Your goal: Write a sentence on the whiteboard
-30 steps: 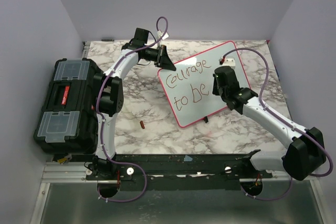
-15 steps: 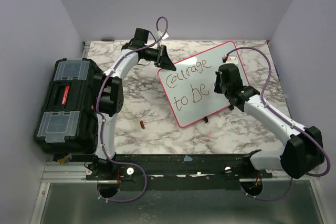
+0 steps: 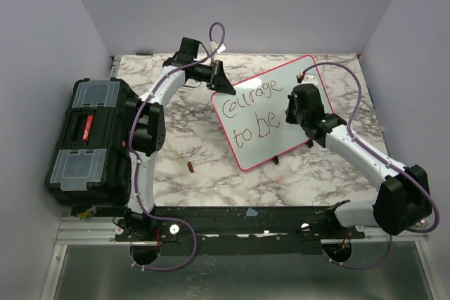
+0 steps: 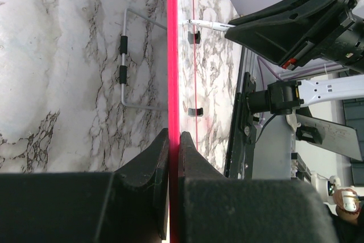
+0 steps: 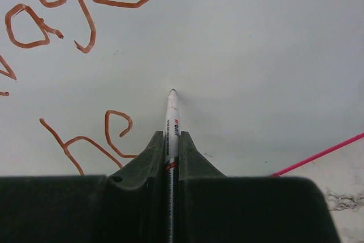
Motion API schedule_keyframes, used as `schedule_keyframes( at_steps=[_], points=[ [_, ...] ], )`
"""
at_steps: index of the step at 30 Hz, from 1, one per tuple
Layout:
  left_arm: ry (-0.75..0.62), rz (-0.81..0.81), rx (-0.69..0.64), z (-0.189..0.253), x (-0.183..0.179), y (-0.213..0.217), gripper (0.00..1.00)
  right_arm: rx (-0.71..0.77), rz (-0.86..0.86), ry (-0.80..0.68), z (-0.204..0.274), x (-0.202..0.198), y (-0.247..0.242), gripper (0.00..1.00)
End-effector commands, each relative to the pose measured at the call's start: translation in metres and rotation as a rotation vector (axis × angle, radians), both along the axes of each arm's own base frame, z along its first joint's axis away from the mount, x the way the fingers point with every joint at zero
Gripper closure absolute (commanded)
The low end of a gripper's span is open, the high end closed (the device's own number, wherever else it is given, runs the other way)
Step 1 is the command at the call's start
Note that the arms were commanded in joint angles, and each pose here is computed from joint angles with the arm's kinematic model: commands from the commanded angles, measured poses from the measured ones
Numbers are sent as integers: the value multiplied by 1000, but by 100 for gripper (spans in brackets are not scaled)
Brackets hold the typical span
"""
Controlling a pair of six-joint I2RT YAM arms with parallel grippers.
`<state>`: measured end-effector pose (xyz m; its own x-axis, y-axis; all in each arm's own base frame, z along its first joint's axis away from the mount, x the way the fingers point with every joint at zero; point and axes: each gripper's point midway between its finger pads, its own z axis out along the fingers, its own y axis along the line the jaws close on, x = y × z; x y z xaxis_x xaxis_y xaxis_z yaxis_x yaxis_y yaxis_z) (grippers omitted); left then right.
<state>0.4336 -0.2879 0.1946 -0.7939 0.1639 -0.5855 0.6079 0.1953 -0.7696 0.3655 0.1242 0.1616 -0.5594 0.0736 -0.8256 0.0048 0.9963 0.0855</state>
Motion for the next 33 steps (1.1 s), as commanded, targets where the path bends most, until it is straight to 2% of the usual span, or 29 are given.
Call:
schedule_keyframes(
  at_steps=[1,15,33],
  points=[
    [-174,-18,-24,10,11,2,100,35,6,-3,-1,2,4,99],
    [-171,-16,-23,10,11,2,100,5,-30,53,-25,-26,-14,99],
    [-170,-19,-27,10,10,2,100,-62,-68,7,-6,10,-18,99]
  ],
)
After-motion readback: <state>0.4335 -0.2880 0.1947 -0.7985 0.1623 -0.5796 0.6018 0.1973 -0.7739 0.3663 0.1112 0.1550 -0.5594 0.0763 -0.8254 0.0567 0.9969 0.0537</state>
